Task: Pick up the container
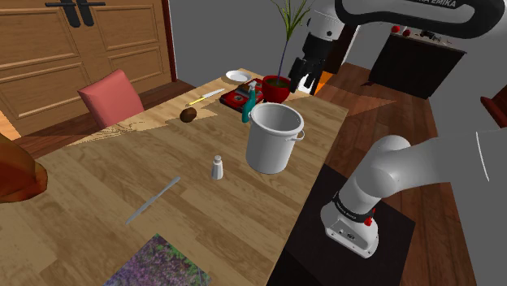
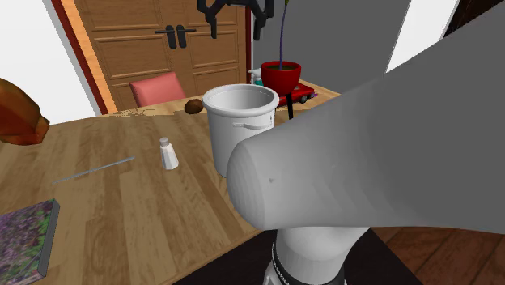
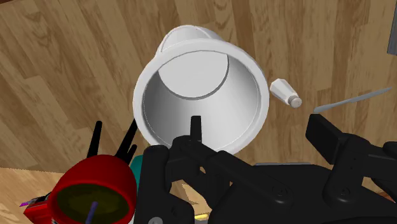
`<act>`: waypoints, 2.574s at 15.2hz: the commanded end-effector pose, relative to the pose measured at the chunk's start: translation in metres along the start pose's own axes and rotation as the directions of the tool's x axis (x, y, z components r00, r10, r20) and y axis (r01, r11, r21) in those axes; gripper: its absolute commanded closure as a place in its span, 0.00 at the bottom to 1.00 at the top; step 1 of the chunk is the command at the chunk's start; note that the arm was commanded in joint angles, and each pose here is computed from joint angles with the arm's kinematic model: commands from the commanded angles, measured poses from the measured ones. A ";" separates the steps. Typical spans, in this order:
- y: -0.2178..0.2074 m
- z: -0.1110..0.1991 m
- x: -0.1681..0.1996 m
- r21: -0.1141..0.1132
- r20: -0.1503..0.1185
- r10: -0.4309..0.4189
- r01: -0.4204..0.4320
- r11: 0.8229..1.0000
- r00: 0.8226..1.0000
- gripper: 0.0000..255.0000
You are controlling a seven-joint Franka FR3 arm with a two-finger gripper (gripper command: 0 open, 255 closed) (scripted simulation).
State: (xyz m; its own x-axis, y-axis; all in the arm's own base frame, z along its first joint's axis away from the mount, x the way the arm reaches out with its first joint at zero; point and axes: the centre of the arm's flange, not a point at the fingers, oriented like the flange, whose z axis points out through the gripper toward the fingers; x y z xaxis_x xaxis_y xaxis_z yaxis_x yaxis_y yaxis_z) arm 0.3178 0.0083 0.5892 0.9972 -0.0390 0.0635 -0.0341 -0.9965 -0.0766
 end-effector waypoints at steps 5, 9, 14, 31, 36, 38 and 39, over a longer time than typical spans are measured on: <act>-0.024 0.044 0.021 -0.026 0.001 0.017 -0.017 1.000 1.000 0.00; -0.047 0.089 0.042 -0.052 0.002 0.033 -0.033 0.998 0.999 0.00; -0.073 0.146 0.069 -0.084 0.003 0.054 -0.054 0.995 0.999 0.00; -0.075 0.197 0.072 -0.090 0.003 0.058 -0.058 0.994 0.998 1.00; -0.075 0.192 0.072 -0.090 0.003 0.058 -0.058 0.994 0.998 1.00; -0.076 0.182 0.072 -0.090 0.003 0.058 -0.058 0.994 0.998 1.00; -0.076 0.176 0.073 -0.090 0.003 0.058 -0.058 0.994 0.998 1.00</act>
State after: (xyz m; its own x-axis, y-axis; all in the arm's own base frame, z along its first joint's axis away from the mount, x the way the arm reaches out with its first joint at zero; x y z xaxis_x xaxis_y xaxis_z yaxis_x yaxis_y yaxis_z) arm 0.4049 0.0942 0.4162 0.9939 -0.0971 0.0518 -0.0977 -0.9952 0.0110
